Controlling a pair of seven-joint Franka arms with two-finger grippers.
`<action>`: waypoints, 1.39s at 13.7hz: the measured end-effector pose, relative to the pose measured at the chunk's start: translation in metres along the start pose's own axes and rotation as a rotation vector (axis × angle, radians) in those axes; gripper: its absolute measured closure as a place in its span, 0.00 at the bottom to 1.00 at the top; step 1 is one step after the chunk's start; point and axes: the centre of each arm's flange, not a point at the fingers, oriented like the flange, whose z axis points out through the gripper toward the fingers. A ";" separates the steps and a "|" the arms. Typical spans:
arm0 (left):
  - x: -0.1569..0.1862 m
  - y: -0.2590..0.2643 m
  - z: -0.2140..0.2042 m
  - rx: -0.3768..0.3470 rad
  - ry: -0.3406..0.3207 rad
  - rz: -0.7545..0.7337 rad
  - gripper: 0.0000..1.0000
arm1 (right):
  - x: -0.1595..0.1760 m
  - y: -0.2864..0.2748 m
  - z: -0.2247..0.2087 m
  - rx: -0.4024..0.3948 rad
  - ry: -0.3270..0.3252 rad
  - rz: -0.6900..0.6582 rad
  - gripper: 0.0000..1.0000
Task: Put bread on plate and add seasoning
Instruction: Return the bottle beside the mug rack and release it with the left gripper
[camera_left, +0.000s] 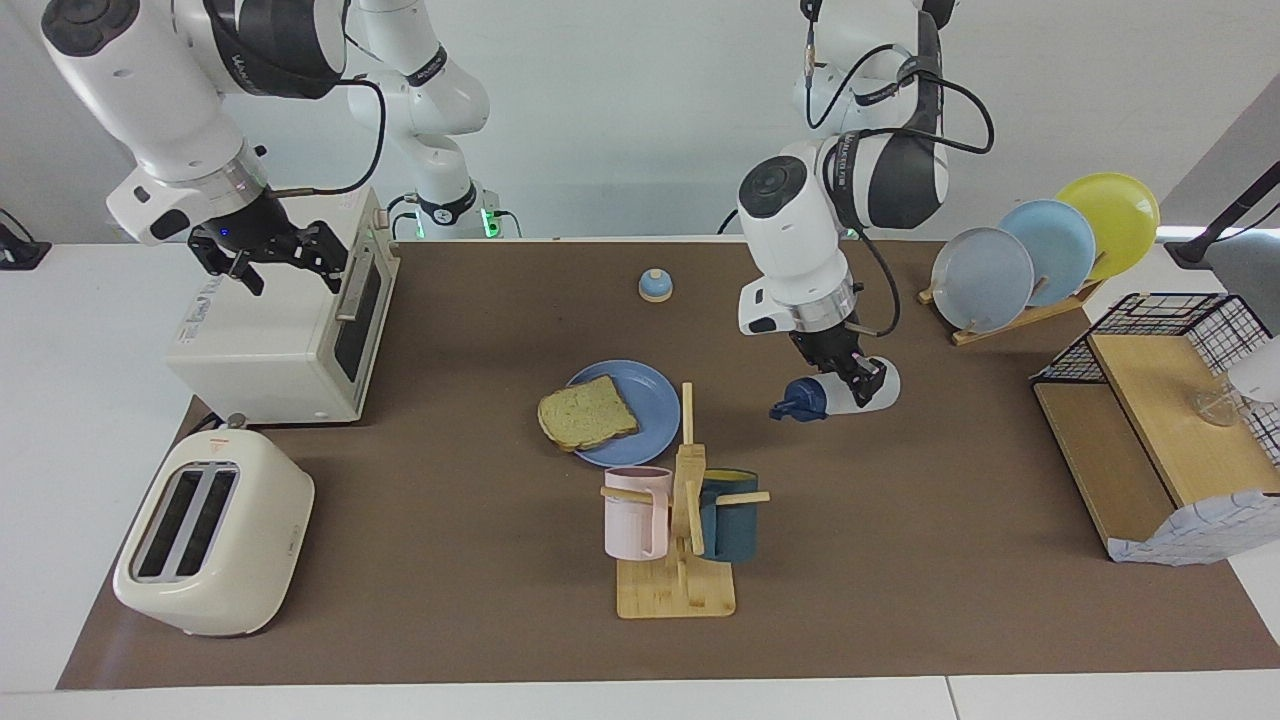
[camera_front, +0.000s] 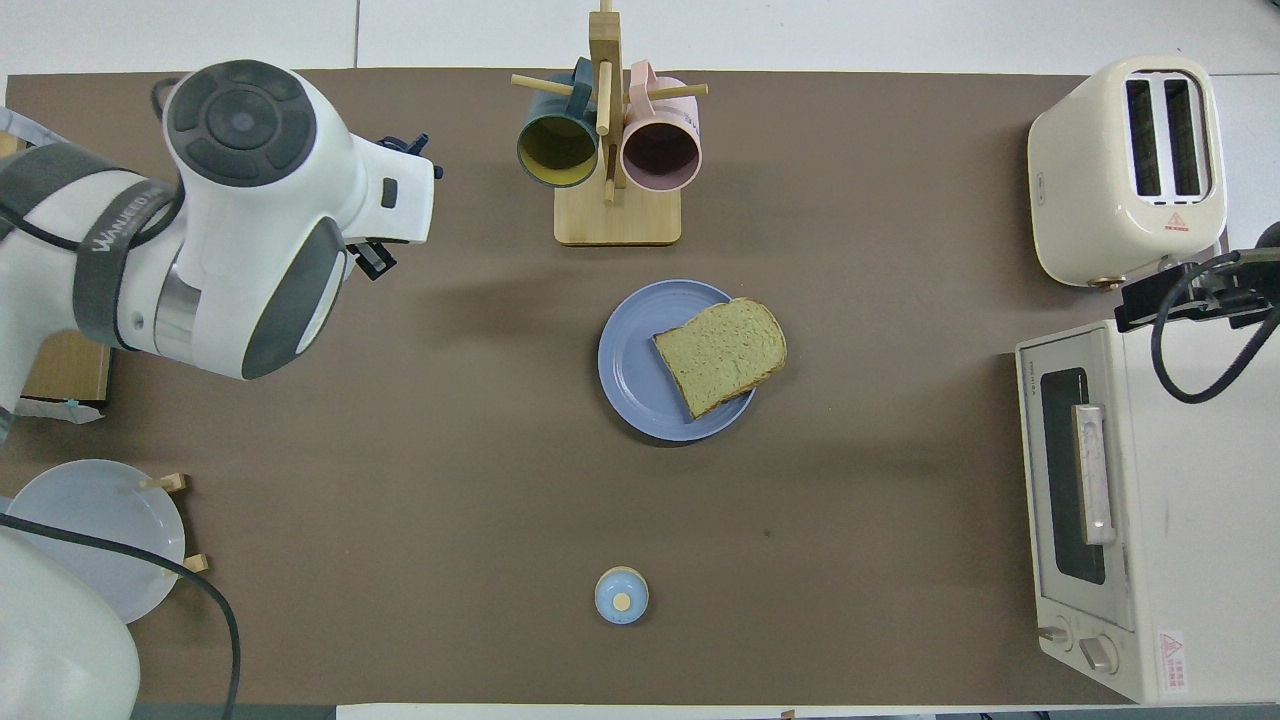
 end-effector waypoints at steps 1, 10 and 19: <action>-0.002 -0.005 0.001 -0.009 0.017 -0.023 0.55 | 0.000 0.000 0.000 0.000 0.000 0.000 0.00; -0.008 0.016 0.060 -0.019 0.375 -0.535 0.55 | 0.000 0.000 0.000 0.000 0.000 0.000 0.00; -0.040 0.071 0.133 0.007 0.815 -0.816 0.55 | 0.000 0.000 0.000 0.000 0.000 0.000 0.00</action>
